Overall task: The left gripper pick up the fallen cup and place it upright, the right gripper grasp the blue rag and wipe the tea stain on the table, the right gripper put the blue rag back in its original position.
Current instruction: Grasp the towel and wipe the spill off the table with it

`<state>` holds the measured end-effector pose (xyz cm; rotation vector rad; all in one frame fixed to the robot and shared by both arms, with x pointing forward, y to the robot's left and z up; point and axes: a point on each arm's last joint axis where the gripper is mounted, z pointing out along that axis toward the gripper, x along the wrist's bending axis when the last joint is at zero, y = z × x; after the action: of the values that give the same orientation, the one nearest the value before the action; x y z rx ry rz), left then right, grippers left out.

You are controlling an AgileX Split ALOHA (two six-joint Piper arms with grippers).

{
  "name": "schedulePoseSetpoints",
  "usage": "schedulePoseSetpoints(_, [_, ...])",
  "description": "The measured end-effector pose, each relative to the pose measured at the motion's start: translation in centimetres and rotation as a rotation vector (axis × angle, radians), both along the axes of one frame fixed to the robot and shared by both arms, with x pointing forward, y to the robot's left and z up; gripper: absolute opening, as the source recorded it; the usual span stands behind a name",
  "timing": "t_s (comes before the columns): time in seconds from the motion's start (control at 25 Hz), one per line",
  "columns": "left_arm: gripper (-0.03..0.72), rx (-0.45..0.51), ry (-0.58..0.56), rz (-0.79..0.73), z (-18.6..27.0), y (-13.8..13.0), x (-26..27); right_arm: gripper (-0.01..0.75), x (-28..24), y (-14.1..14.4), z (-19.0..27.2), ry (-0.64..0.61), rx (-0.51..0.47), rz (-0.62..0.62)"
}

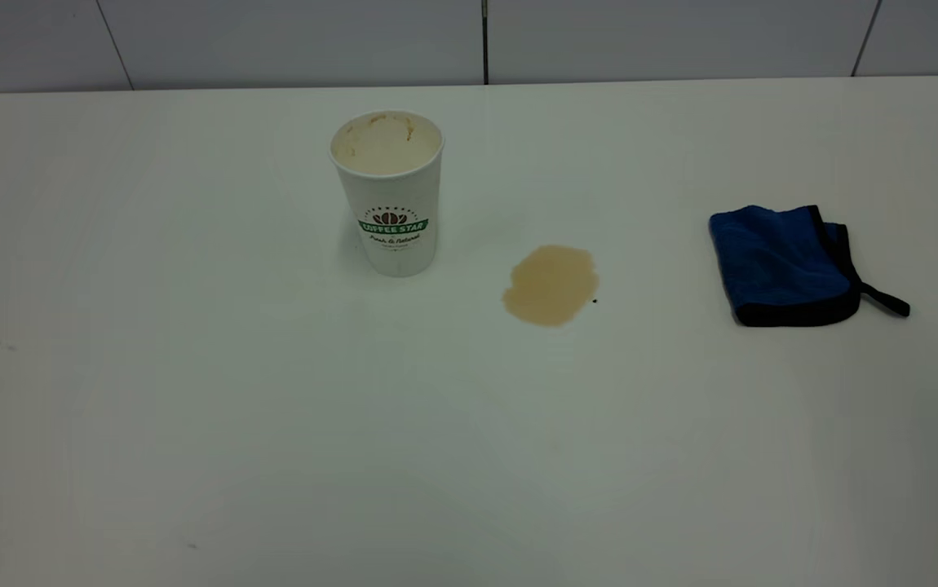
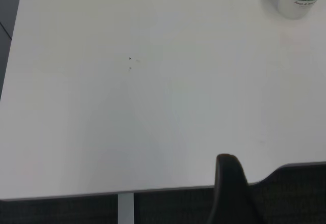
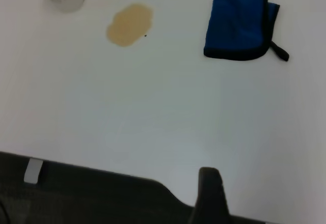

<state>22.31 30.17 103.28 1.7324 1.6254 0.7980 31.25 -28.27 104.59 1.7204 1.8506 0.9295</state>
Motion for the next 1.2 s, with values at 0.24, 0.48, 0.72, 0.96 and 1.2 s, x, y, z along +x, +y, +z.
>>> schedulePoseSetpoints(0.24, [0.471, 0.0, 0.0, 0.0, 0.0, 0.0, 0.0, 0.617, 7.6, 0.4, -2.2, 0.057, -0.045, 0.099])
schedulePoseSetpoints(0.48, [0.471, 0.0, 0.0, 0.0, 0.0, 0.0, 0.0, 0.597, 14.5, 0.7, -7.3, 0.184, -0.098, 0.208])
schedulePoseSetpoints(0.72, [0.471, 0.0, 0.0, 0.0, 0.0, 0.0, 0.0, 0.594, 21.0, 0.6, -12.4, 0.255, -0.185, 0.311])
schedulePoseSetpoints(0.96, [0.471, 0.0, 0.0, 0.0, 0.0, 0.0, 0.0, 0.594, 27.2, 0.2, -18.5, 0.292, -0.306, 0.407])
schedulePoseSetpoints(1.2, [0.471, 0.0, 0.0, 0.0, 0.0, 0.0, 0.0, 0.594, 32.1, -0.2, -24.0, 0.292, -0.382, 0.459])
